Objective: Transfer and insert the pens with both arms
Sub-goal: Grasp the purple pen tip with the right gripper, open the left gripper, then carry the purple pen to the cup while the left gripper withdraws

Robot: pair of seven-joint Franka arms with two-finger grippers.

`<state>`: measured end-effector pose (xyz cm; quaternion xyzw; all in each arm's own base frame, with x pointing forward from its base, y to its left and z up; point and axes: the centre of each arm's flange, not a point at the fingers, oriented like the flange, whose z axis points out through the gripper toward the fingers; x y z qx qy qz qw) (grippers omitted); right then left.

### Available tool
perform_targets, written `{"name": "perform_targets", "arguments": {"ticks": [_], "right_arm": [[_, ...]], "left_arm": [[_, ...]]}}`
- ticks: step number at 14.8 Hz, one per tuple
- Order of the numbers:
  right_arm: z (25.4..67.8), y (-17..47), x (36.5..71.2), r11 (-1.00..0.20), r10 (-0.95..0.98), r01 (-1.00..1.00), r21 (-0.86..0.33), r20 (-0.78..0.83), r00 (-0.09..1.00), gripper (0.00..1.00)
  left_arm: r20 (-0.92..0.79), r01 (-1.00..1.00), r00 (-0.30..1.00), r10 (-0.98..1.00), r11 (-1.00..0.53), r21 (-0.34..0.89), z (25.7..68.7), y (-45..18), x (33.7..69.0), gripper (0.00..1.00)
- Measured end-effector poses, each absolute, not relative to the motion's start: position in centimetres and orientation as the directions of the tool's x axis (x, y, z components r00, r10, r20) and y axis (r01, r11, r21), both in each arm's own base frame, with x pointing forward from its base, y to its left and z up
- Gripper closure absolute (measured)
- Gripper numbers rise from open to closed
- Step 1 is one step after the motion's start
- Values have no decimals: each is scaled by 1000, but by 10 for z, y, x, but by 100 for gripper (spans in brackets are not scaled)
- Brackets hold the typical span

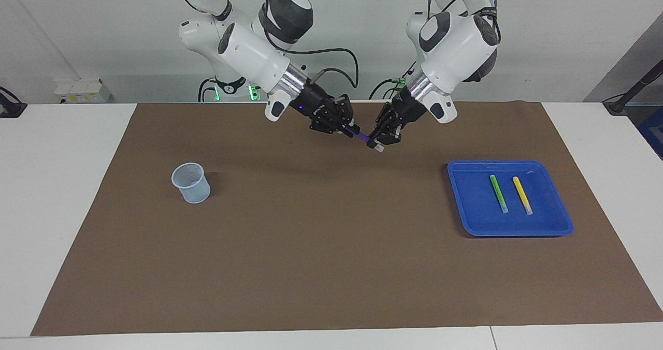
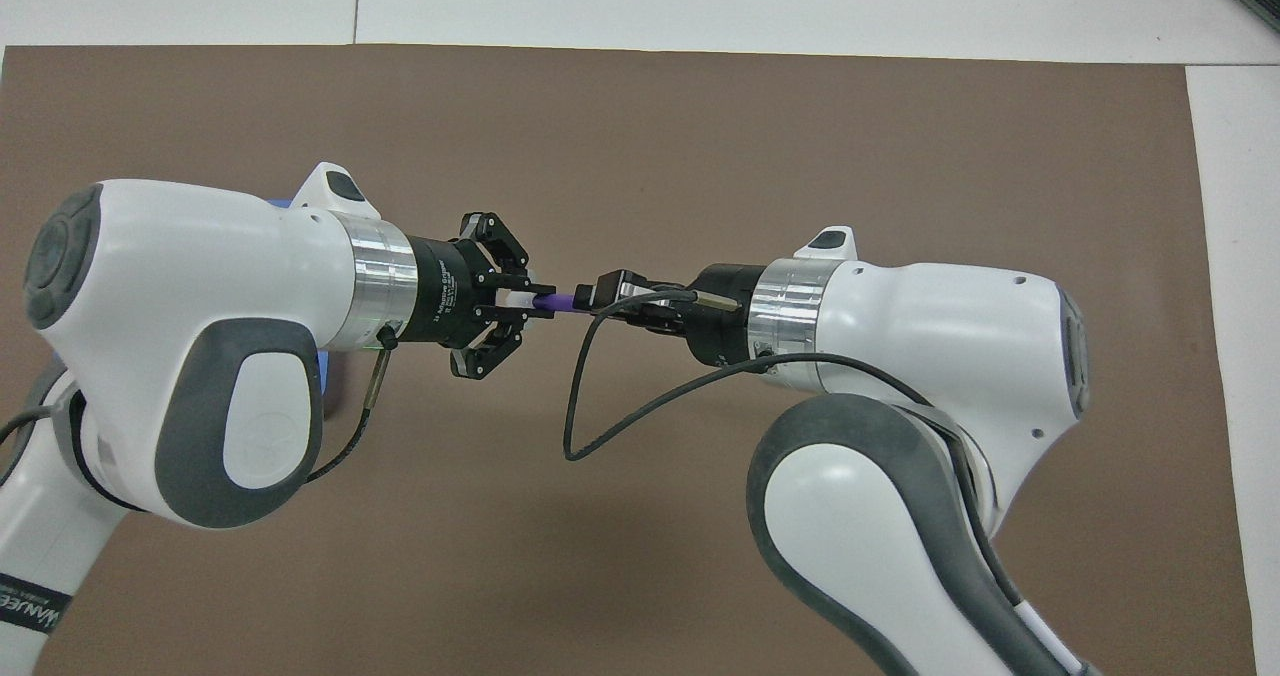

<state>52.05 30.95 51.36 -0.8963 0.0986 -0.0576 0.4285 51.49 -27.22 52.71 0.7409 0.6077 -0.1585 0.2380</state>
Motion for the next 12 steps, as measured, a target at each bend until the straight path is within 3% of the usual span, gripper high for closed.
{"name": "perform_targets", "arguments": {"ticks": [7,12], "right_arm": [[511,297,524,-689,-152,-82,-720,32,988,82],[516,250,540,-832,-53,10,-555,98,994,82]], "left_arm": [[-529,975,211,822,-137,175,537,-267,514,1],[-526,982,101,845,-1,188,539,-194,547,0]]}}
